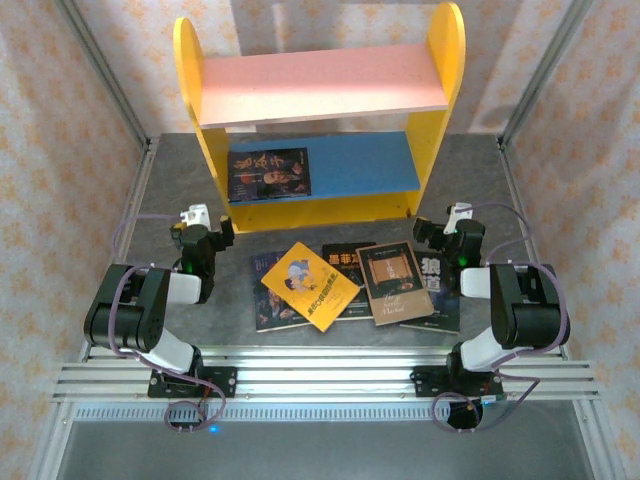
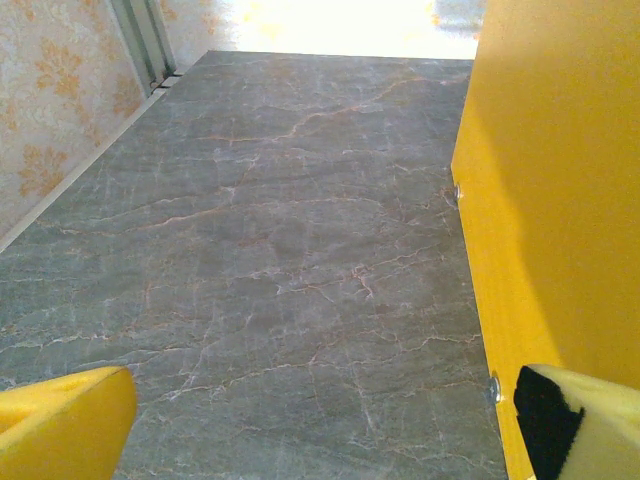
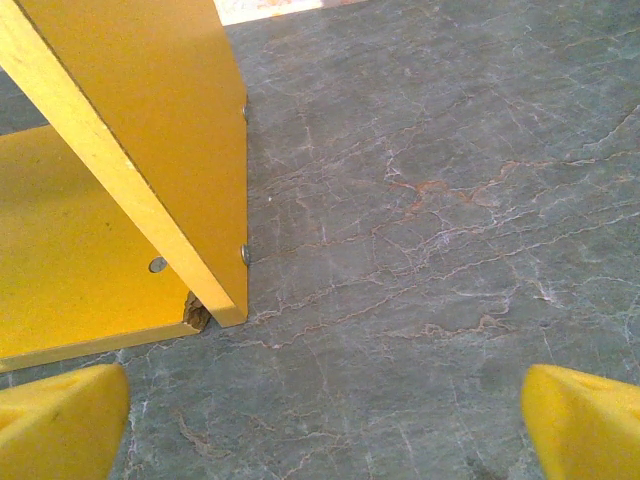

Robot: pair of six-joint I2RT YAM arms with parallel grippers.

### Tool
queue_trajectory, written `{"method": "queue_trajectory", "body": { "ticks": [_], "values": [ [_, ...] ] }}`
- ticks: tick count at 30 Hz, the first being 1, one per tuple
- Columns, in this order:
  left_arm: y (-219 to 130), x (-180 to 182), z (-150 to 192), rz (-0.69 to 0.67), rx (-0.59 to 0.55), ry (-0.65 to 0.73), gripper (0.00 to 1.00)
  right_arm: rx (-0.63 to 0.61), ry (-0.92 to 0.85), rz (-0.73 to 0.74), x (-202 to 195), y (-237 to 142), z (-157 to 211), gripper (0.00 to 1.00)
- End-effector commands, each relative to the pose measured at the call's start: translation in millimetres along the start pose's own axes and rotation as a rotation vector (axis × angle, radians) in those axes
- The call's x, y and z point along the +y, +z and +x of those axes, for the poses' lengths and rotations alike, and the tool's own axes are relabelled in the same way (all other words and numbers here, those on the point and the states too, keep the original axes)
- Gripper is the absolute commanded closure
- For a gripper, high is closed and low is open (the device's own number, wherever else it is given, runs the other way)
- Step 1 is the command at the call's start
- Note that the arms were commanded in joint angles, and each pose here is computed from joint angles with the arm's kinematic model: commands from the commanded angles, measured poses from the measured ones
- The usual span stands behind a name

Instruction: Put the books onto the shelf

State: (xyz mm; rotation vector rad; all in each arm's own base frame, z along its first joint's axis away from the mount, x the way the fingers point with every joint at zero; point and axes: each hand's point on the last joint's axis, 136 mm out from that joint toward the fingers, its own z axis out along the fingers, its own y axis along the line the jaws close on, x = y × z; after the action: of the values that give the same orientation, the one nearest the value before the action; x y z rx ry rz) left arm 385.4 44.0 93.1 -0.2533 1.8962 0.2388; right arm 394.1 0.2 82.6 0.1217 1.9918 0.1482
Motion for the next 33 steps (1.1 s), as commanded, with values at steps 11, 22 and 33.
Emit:
{"method": "queue_trajectory", "body": {
  "ticks": [11,22,33],
  "values": [
    [-56,-10,-44,-0.045,-0.123,0.071,0.01,-0.061,0.042,0.114,-16,-23,-33,0.01],
    [-168,9,-111,0.111,-0.214,-0.203,0.01,-0.009,0.217,0.290,-31,-98,-66,0.01],
    [-189,3,-146,0.146,-0.055,-0.316,0.01,0.091,0.304,0.179,1,-134,-58,0.01]
  ]
}}
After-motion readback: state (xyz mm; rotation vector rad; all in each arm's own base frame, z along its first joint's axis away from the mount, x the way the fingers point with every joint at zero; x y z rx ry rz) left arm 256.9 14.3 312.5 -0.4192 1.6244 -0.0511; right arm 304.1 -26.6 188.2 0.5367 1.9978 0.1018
